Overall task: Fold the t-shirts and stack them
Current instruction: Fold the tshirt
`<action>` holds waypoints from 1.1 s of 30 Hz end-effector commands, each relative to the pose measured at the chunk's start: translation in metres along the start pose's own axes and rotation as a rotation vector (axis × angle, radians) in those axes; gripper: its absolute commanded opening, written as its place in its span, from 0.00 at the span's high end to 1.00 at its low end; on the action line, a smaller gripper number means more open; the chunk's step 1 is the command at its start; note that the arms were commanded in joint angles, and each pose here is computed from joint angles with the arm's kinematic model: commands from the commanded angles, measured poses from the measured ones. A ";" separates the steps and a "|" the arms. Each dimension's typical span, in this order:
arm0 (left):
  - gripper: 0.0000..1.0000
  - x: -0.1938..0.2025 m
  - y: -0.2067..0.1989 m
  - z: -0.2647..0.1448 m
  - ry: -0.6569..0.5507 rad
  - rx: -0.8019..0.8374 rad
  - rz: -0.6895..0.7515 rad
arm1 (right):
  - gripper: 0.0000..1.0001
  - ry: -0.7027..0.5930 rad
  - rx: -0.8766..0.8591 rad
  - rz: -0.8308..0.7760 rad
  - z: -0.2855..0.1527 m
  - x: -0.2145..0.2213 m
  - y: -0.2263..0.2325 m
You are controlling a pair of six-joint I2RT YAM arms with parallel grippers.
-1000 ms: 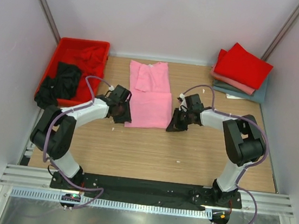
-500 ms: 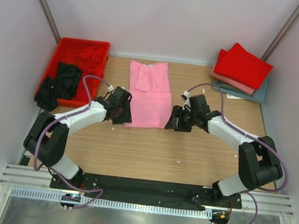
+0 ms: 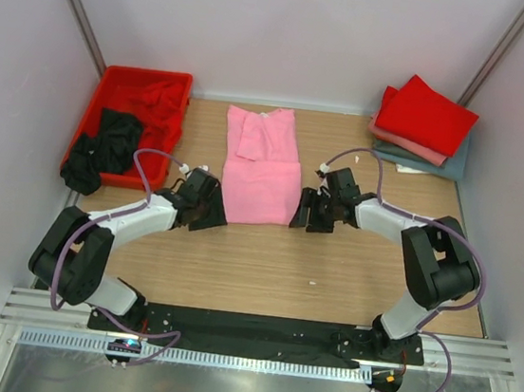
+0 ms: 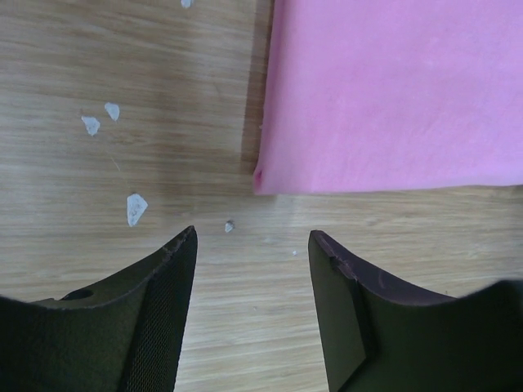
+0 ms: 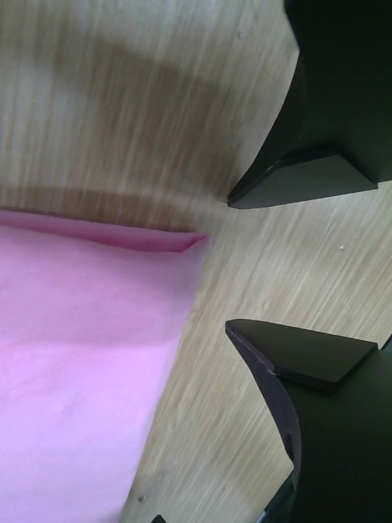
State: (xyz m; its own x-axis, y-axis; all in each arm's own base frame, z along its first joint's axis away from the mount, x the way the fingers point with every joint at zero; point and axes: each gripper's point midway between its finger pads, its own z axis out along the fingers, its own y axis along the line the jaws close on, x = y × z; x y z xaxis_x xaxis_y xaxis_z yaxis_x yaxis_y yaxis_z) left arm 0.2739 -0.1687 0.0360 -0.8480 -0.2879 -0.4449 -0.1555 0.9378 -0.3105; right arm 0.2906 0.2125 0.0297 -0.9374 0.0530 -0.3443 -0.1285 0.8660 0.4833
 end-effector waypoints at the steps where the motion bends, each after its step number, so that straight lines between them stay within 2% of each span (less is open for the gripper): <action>1: 0.42 -0.029 -0.021 -0.003 -0.103 0.092 -0.025 | 0.37 -0.047 0.015 -0.015 0.014 -0.014 -0.005; 5: 0.41 -0.033 -0.014 -0.001 -0.120 0.086 -0.033 | 0.39 -0.044 0.011 0.006 0.026 -0.016 -0.010; 16: 0.42 -0.026 -0.003 0.018 -0.111 0.076 -0.073 | 0.58 -0.016 0.030 0.031 0.036 -0.004 -0.024; 23: 0.42 -0.019 -0.003 0.033 -0.092 0.084 -0.091 | 0.64 0.006 0.022 0.035 0.040 0.005 -0.027; 26: 0.47 -0.020 -0.005 0.038 -0.099 0.097 -0.096 | 0.69 0.013 0.017 0.037 0.041 0.008 -0.027; 29: 0.60 -0.015 -0.005 0.041 -0.082 0.100 -0.099 | 0.77 0.015 0.014 0.037 0.040 0.008 -0.026; 30: 0.68 -0.016 -0.006 0.039 -0.084 0.106 -0.099 | 0.79 0.010 0.014 0.037 0.039 0.007 -0.025; 32: 0.76 -0.013 -0.004 0.038 -0.076 0.102 -0.099 | 0.83 0.014 0.012 0.041 0.038 0.008 -0.025; 33: 0.87 -0.013 -0.004 0.036 -0.078 0.107 -0.097 | 0.85 0.010 0.010 0.043 0.036 0.007 -0.023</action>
State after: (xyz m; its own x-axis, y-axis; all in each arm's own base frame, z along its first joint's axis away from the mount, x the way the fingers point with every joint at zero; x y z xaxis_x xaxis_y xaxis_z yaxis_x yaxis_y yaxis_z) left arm 0.3142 -0.1803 0.0221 -0.7698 -0.4042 -0.4939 -0.1675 0.8747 -0.4547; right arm 0.3267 0.2286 0.0191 -0.9045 0.1095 -0.4122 -0.1532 0.8185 0.5537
